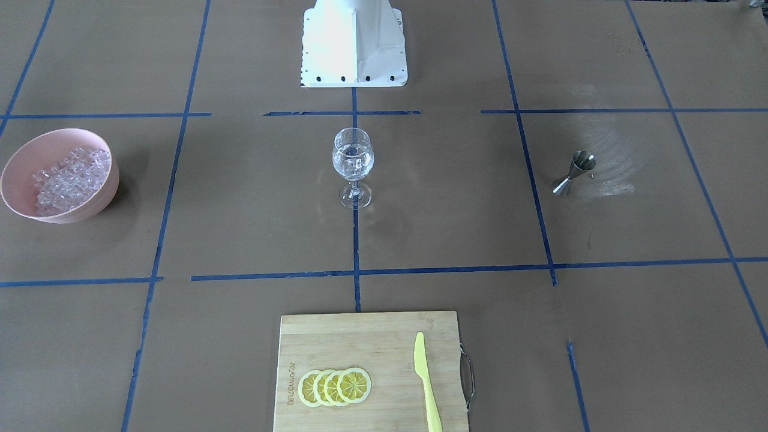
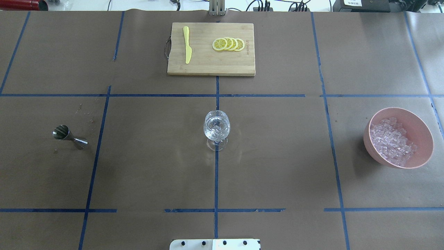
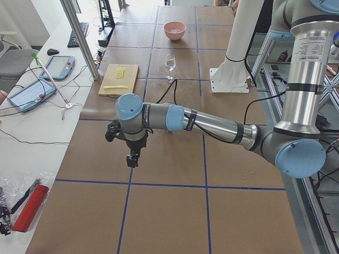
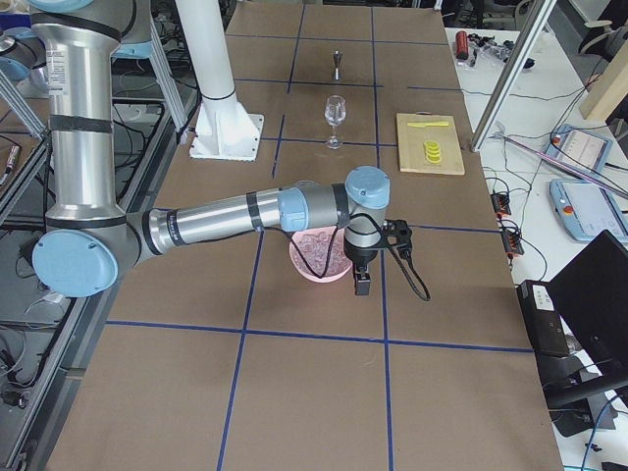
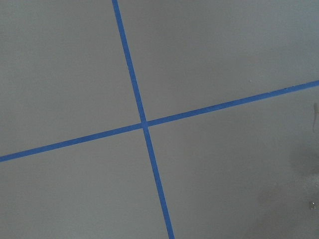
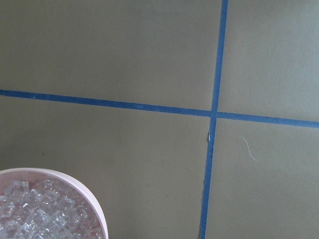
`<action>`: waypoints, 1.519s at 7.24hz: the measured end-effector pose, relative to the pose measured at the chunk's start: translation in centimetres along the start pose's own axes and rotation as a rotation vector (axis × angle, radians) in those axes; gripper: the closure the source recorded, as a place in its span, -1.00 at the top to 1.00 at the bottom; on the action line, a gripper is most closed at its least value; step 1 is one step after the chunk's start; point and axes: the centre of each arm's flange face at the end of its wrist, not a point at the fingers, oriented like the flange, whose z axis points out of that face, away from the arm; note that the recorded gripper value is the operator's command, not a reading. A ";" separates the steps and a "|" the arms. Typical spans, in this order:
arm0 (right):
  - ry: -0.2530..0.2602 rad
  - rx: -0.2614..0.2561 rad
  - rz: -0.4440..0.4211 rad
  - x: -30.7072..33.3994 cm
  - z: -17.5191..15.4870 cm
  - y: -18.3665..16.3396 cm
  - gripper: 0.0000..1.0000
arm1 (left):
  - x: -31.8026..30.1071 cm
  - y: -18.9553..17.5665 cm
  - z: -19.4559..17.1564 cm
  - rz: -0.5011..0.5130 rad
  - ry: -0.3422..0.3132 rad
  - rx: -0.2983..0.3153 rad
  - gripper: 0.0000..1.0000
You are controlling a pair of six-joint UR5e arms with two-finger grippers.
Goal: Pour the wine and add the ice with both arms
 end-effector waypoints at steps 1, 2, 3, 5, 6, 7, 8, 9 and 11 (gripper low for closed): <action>-0.012 -0.001 0.000 -0.1 0.0 0.0 1.00 | 0.0 0.0 0.2 0.005 0.003 0.000 1.00; -0.026 -0.002 0.000 -0.2 -0.1 0.0 1.00 | 0.1 -0.3 0.1 0.025 0.004 0.017 1.00; -0.034 -0.002 0.004 -0.3 -0.1 0.0 1.00 | 0.1 -0.7 0.3 0.052 -0.001 0.038 1.00; -0.032 -0.001 0.018 0.1 -0.1 0.0 1.00 | -0.2 -1.4 0.6 0.071 -0.010 0.047 1.00; -0.029 -0.003 0.023 0.6 0.0 0.1 1.00 | -0.2 -1.4 0.7 0.074 -0.011 0.048 1.00; -0.028 -0.007 0.032 1.2 0.2 0.2 1.00 | -0.4 -1.2 1.0 0.070 -0.011 0.044 1.00; -0.030 -0.009 0.043 1.8 0.2 0.4 1.00 | -1.0 -0.9 1.8 0.056 -0.006 0.028 1.00; -0.032 -0.010 0.051 2.2 0.2 0.6 1.00 | -1.9 -0.5 3.0 0.038 0.000 0.009 1.00; -0.031 -0.008 0.057 2.3 0.2 0.5 1.00 | -2.4 -0.3 3.7 0.026 0.005 -0.003 1.00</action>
